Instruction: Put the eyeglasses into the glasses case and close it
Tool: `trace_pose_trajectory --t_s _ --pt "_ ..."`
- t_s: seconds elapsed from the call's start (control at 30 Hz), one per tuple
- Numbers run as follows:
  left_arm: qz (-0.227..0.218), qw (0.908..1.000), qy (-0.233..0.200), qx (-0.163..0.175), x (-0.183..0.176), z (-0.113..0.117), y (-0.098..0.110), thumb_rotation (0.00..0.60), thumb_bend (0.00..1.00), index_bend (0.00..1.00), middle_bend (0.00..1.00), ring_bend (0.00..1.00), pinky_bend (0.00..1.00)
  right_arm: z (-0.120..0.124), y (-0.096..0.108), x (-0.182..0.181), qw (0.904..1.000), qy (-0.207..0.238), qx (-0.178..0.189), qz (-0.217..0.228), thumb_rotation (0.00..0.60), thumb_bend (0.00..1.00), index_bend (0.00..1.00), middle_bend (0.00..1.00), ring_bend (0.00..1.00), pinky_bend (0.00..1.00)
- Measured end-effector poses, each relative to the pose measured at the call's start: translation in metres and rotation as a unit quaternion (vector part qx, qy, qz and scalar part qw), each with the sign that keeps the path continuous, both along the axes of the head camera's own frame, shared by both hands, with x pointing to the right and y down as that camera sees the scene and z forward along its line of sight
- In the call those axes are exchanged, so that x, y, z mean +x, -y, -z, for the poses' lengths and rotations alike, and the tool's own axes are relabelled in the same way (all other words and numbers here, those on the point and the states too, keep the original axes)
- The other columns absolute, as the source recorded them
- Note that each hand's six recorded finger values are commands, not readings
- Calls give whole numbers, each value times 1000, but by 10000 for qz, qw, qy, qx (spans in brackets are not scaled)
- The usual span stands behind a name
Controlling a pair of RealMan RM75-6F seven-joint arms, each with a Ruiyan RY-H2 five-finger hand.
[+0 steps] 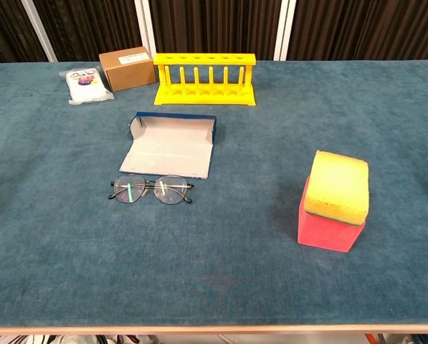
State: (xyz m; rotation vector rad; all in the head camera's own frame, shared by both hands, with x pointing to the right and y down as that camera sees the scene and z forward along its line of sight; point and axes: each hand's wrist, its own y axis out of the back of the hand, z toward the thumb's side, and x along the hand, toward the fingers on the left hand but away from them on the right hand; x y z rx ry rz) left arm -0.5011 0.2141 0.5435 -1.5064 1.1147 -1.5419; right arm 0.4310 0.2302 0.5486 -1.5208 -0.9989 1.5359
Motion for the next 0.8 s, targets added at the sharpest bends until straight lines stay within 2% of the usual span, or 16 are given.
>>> trace_pose_trajectory --t_s 0.23,0.4,0.47,0.67,0.8 --pt "-51 10000 44 -5 2 -2 2 600 95 0 0 0 0 0 0 1 10000 34 -6 -46 600 0 0 0 0 210" --pt "-155 9993 -303 -128 10 -9 10 600 119 20 0 0 0 0 0 3 9998 83 -29 -155 600 0 0 0 0 211" --pt "-259 9984 -440 -259 17 -12 20 600 177 44 0 0 0 -1 0 3 9998 100 -43 -168 600 0 0 0 0 211" --pt "-750 9931 -514 -734 50 -20 60 600 263 154 0 0 0 -2 -1 2 9997 143 -92 -187 600 0 0 0 0 211" --pt "-926 9894 -544 -973 76 -24 88 600 292 212 0 0 0 -2 -1 2 9995 176 -126 -214 600 0 0 0 0 211"
